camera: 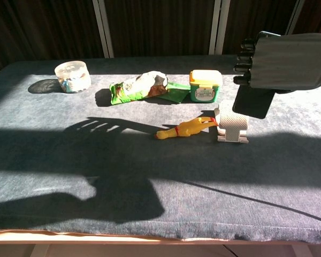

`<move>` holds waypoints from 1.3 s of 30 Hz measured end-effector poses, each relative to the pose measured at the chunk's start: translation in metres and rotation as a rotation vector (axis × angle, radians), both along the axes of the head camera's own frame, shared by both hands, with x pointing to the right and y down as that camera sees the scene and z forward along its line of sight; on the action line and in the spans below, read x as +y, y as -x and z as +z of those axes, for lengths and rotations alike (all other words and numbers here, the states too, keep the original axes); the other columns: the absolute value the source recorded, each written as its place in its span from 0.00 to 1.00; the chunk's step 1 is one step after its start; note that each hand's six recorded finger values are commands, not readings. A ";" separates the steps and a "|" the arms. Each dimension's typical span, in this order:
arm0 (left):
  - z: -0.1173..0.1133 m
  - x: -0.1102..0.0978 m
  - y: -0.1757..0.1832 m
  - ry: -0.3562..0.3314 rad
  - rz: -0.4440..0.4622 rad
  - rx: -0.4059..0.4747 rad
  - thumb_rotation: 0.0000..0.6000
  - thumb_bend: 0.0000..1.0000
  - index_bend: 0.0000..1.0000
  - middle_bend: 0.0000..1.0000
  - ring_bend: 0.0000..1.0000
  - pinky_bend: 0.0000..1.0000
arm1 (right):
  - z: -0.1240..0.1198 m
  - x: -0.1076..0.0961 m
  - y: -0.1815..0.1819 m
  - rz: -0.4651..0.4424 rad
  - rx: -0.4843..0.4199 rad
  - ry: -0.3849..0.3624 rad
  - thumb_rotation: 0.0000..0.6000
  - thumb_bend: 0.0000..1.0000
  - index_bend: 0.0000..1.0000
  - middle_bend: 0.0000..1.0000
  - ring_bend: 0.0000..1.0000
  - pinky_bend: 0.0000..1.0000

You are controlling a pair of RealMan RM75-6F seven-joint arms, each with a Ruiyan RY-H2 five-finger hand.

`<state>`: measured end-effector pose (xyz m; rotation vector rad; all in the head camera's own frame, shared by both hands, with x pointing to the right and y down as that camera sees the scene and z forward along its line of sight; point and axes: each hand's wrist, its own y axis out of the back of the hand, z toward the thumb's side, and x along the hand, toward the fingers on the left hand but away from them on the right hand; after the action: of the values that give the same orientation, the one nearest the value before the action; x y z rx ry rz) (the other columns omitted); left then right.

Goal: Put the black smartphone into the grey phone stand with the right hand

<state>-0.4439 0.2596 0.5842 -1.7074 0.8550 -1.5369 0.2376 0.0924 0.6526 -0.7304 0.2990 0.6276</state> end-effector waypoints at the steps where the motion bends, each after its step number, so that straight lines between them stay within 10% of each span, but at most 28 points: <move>1: 0.000 0.000 0.000 0.001 0.001 0.000 1.00 0.36 0.00 0.00 0.00 0.00 | 0.002 0.000 0.000 -0.001 0.004 0.001 1.00 0.39 1.00 0.66 0.59 0.49; 39: 0.000 0.000 -0.001 0.010 0.004 0.013 1.00 0.37 0.00 0.00 0.00 0.00 | 0.040 0.021 0.027 -0.015 0.017 0.054 1.00 0.39 1.00 0.66 0.62 0.49</move>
<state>-0.4431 0.2595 0.5842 -1.7267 0.8517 -1.5315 0.2110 0.1138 0.6921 -0.7744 0.3384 0.6135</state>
